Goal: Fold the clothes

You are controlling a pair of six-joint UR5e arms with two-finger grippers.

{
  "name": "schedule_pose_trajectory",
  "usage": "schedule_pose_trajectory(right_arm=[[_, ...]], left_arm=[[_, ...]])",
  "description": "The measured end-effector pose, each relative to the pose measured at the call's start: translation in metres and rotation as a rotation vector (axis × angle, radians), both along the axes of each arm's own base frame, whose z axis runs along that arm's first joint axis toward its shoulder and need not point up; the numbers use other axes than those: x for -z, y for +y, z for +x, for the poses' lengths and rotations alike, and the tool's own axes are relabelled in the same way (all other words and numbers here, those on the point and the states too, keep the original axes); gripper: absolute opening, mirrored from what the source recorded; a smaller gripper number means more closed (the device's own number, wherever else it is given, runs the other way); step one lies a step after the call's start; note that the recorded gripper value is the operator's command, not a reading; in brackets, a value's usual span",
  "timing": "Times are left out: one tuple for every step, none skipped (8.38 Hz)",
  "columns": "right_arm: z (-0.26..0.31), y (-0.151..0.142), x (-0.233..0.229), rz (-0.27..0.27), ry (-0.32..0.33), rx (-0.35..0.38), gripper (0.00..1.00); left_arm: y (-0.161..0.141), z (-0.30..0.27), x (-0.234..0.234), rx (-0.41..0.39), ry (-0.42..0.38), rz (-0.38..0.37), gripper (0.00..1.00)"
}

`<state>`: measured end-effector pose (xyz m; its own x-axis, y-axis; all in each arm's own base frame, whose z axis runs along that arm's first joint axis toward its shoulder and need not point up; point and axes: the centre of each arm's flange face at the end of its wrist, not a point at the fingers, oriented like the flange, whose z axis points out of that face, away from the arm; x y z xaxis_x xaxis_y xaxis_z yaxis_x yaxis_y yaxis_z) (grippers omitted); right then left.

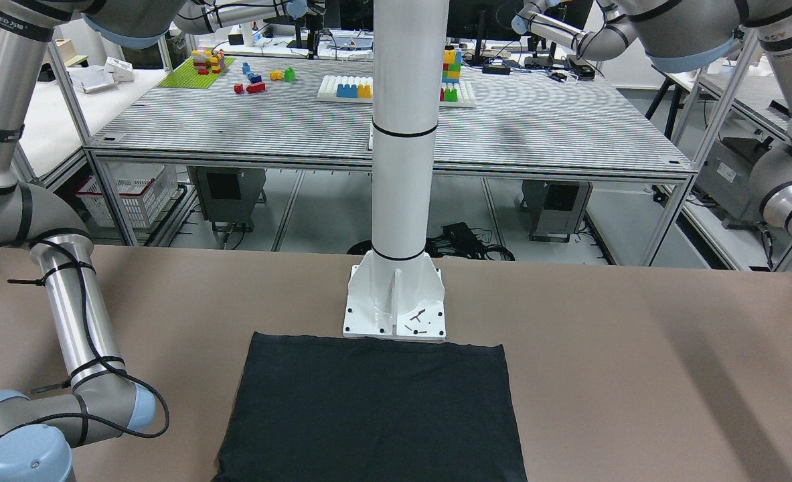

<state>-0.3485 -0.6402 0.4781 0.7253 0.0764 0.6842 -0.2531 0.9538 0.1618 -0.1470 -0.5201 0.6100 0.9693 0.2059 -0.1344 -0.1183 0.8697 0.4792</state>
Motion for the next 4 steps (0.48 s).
schedule_pose_trajectory(right_arm=[[-0.001,-0.001,0.007,0.007,-0.007,0.001,0.00],[-0.001,-0.001,0.019,0.022,-0.021,0.003,0.00],[0.001,0.001,0.033,0.037,-0.035,0.005,0.00],[0.001,0.003,0.043,0.050,-0.046,0.007,0.00]], left_arm=[[0.000,0.000,0.000,0.000,0.001,0.000,0.94],[0.000,0.000,0.000,0.000,0.001,0.000,0.94],[0.000,0.000,0.001,-0.001,0.001,0.002,0.94],[0.000,0.001,0.001,-0.002,0.000,0.002,0.94]])
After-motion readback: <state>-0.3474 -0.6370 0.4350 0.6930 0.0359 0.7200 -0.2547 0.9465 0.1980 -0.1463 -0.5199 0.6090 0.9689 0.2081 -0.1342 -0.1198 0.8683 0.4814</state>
